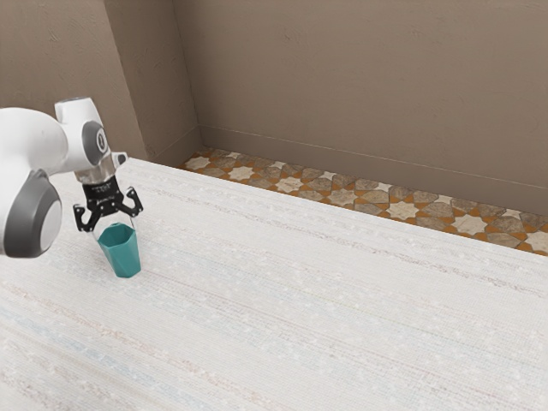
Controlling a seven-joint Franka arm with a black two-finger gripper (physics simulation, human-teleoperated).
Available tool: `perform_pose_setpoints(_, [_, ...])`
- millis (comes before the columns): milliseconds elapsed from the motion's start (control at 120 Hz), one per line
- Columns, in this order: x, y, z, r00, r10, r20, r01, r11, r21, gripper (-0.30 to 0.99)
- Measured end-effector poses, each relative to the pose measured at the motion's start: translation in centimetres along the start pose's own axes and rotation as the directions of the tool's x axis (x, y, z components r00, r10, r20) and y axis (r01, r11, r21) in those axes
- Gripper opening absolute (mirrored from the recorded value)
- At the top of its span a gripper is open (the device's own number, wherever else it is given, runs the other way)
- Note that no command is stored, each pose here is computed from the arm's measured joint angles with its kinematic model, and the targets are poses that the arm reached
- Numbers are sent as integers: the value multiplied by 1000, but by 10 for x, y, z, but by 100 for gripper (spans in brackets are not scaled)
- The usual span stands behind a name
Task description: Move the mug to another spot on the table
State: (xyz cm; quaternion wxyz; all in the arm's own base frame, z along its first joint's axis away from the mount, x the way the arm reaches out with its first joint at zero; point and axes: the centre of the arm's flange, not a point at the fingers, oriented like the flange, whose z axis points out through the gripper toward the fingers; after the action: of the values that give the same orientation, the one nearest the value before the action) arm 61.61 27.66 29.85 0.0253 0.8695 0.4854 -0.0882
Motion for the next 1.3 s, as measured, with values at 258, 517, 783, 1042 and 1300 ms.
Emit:
perform_pose_setpoints(258, [2,-2,1,1000,-9,1,9,1000,-3,23])
perform_pose_setpoints(517, [2,-2,-1,1000,-10,-5,10,1000,5,10])
perform_pose_setpoints(783, [2,6,-22,1000,6,-30,-6,1000,-12,4])
perform_pose_setpoints(1042, [-26,33,-45,997,72,-38,-74,997,-37,1])
perform_pose_setpoints(1300, [-86,100,-22,979,203,-1,-203,979,-18,-7])
